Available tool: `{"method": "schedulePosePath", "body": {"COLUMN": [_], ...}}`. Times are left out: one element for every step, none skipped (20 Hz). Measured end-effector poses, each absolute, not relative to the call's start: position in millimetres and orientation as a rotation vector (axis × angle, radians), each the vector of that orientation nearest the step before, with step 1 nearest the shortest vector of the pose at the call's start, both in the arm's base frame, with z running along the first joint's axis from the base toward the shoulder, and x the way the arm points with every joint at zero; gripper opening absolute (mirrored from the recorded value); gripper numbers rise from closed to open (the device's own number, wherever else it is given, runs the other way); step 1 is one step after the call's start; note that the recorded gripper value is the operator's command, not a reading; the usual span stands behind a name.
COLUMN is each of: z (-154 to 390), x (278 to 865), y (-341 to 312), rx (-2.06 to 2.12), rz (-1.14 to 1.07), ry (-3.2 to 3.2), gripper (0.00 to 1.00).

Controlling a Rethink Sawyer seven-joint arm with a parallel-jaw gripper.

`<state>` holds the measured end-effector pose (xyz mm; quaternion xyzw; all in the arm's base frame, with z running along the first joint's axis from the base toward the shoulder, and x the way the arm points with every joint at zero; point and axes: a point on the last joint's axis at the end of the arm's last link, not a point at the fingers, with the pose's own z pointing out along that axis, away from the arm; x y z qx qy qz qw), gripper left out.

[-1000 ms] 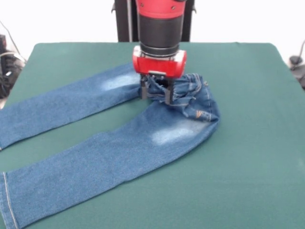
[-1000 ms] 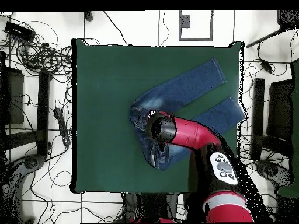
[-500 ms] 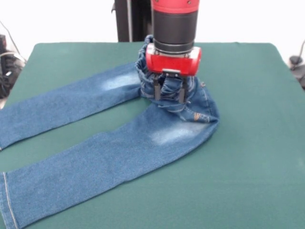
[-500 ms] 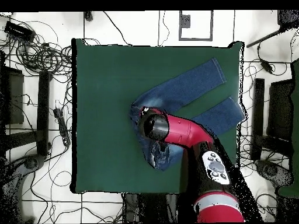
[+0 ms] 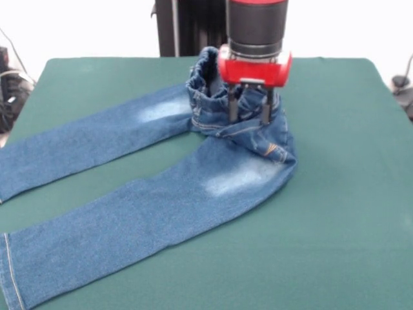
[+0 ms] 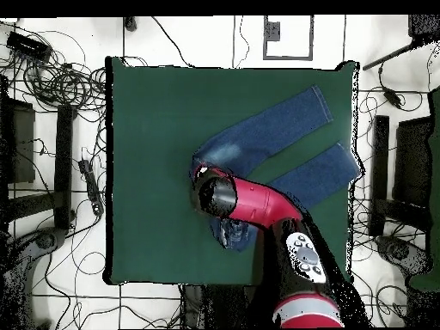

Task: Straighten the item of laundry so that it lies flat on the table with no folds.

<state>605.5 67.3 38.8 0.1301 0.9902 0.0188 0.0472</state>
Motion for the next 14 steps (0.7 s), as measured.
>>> {"method": "schedulePosePath", "body": {"z": [39.7, 40.1, 40.4, 41.2, 41.6, 41.8, 41.6, 41.0, 39.7, 38.5, 36.6, 35.4, 33.7, 30.9], "x": [602.4, 598.3, 595.5, 590.8, 588.7, 586.7, 582.5, 579.4, 574.7, 571.3, 566.2, 562.9, 558.1, 551.4], "y": [70.5, 74.8, 77.6, 82.3, 84.1, 85.7, 88.7, 90.6, 93.6, 95.6, 97.9, 99.0, 100.1, 100.0], "rx": [0.4, 0.402, 0.403, 0.405, 0.408, 0.411, 0.421, 0.43, 0.445, 0.455, 0.473, 0.488, 0.51, 0.554], "rz": [0.061, 0.065, 0.067, 0.07, 0.072, 0.074, 0.077, 0.079, 0.082, 0.083, 0.084, 0.085, 0.085, 0.083], "ry": [3.023, 3.028, 3.03, 3.034, 3.034, 3.035, 3.036, 3.036, 3.034, 3.032, 3.029, 3.026, 3.021, 3.009], "gripper": [1.0, 1.0, 1.0, 1.0, 1.0, 1.0, 1.0, 1.0, 1.0, 1.0, 1.0, 1.0, 1.0, 1.0]}}
